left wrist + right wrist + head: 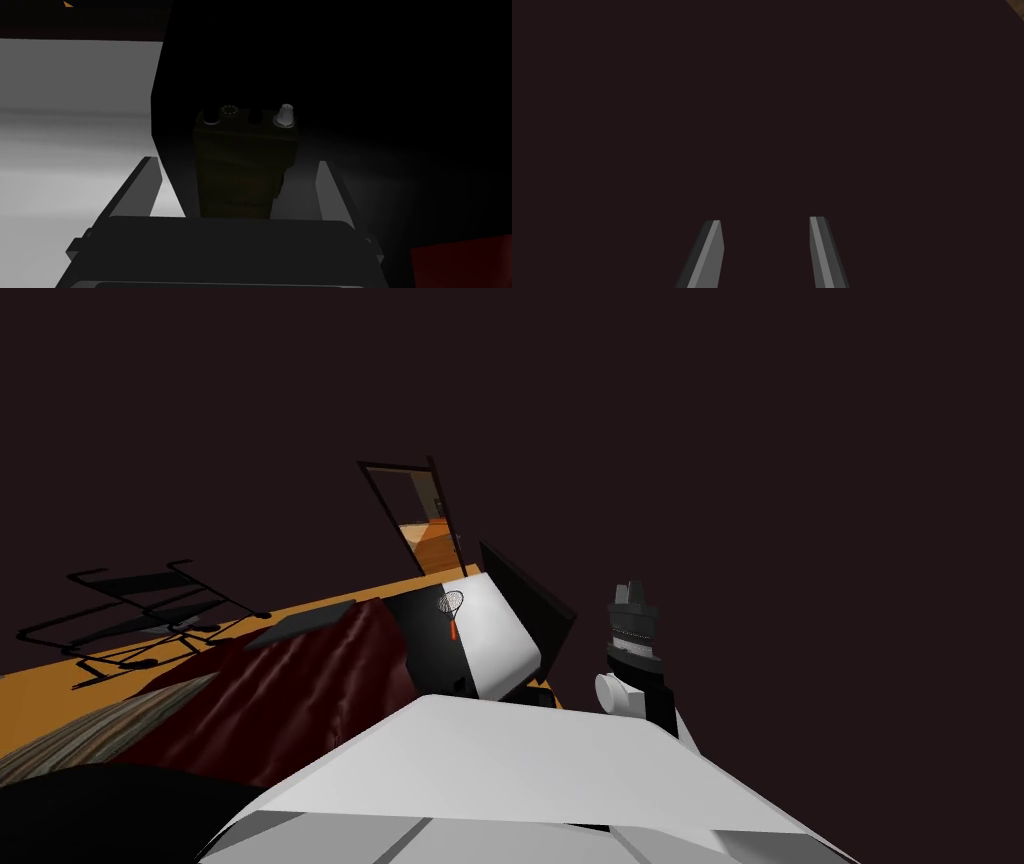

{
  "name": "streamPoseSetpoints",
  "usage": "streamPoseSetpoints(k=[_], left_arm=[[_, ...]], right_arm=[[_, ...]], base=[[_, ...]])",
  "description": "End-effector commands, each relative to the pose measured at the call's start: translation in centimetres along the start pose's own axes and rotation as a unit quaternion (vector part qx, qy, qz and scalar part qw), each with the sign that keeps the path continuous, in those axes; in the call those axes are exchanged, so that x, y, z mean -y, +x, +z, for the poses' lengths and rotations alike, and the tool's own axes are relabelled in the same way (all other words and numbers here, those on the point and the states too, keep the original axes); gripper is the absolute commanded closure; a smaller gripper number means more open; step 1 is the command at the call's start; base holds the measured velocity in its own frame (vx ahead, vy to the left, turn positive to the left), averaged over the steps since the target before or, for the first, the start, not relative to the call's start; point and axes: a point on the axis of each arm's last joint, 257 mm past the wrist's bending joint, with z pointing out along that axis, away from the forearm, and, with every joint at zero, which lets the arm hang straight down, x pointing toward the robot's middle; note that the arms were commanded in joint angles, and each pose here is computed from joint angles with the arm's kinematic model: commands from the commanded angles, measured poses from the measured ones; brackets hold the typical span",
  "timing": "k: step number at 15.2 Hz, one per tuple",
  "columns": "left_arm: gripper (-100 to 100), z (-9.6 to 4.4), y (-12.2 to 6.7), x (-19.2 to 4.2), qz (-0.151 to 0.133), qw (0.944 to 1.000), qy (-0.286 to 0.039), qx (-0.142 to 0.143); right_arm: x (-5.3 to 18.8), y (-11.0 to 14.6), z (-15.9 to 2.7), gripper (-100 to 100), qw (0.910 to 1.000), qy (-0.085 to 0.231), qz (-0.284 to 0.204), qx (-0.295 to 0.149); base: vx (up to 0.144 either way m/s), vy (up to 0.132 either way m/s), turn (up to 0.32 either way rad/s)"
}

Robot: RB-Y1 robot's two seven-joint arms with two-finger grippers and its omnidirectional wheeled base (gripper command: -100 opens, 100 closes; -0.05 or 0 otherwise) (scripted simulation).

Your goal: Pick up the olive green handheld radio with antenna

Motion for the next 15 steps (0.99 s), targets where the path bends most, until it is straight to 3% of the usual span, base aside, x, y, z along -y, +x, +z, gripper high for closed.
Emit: streamPoseSetpoints(k=[1, 2, 3, 12, 13, 14, 15], left_arm=[[-100, 0.4, 1.6, -0.6, 0.01, 0.9995, -0.015, -0.025], [-100, 0.5, 2.1, -0.8, 0.013, 0.9992, -0.019, -0.032], [-100, 0.3, 1.4, -0.4, 0.009, 0.9997, -0.012, -0.02], [-100, 2.6, 3.0, 0.1, -0.01, 0.9997, -0.013, -0.019], [-100, 2.4, 2.9, 0.0, -0.008, 0.9997, -0.014, -0.02], [100, 2.4, 2.9, 0.0, -0.008, 0.9997, -0.013, -0.019], [100, 2.4, 2.9, 0.0, -0.009, 0.9997, -0.013, -0.019]], right_arm=[[0.0, 0.0, 0.0, 0, 1.0, 0.0, 0.0, 0.0], [0.0, 0.0, 0.0, 0, 1.0, 0.0, 0.0, 0.0], [0.0, 0.0, 0.0, 0, 1.0, 0.0, 0.0, 0.0], [0.0, 0.0, 0.0, 0, 1.0, 0.0, 0.0, 0.0], [0.0, 0.0, 0.0, 0, 1.0, 0.0, 0.0, 0.0], [0.0, 0.0, 0.0, 0, 1.0, 0.0, 0.0, 0.0], [0.0, 0.0, 0.0, 0, 1.0, 0.0, 0.0, 0.0]], base=[[0.068, 0.028, -0.112], [0.071, 0.03, -0.082], [0.043, 0.019, -0.025], [-0.007, 0.024, -0.065], [-0.005, 0.017, -0.025], [-0.002, 0.006, -0.001], [-0.002, 0.006, 0.002]])
